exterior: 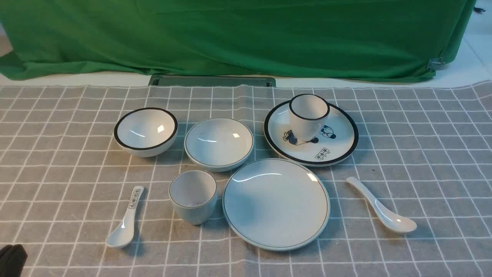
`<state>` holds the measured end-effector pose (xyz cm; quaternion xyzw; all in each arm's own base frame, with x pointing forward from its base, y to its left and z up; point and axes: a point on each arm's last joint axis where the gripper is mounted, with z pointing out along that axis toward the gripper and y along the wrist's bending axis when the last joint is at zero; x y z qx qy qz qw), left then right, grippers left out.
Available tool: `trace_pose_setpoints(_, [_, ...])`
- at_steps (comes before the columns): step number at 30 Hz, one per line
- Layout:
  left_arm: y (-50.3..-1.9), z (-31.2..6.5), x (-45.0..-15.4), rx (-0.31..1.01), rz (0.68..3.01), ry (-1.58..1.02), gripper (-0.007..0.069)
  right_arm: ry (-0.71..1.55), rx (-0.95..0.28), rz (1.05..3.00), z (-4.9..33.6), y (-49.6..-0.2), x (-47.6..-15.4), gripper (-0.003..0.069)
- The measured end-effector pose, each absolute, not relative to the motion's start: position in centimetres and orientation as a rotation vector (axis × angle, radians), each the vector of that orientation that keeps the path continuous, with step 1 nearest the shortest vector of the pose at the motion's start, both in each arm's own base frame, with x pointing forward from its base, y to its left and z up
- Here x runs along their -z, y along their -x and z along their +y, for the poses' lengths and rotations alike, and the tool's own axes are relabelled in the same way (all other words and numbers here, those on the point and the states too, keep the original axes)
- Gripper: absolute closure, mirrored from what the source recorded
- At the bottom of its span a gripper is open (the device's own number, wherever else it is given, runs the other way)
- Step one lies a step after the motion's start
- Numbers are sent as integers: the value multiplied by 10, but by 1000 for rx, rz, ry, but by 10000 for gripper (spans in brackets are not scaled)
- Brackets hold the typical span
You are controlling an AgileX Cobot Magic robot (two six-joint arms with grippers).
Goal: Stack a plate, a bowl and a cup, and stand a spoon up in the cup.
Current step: Use the left arm to grab a blue rice bowl
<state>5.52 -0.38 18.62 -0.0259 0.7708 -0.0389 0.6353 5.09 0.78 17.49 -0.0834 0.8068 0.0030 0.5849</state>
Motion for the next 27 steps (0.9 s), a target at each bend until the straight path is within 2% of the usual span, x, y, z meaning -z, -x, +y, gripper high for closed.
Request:
trace_pose_setpoints(23, [-55, -4, -187, 94, 1747, 68, 608, 195, -7, 1882, 8, -51, -175, 418])
trace_pose_setpoints(25, [-56, -4, -191, 176, 1701, 148, 608, 195, -7, 1882, 8, -51, -175, 418])
trace_pose_setpoints(27, [-57, -4, -198, 336, 1616, 304, 608, 195, -7, 1882, 8, -51, -175, 418])
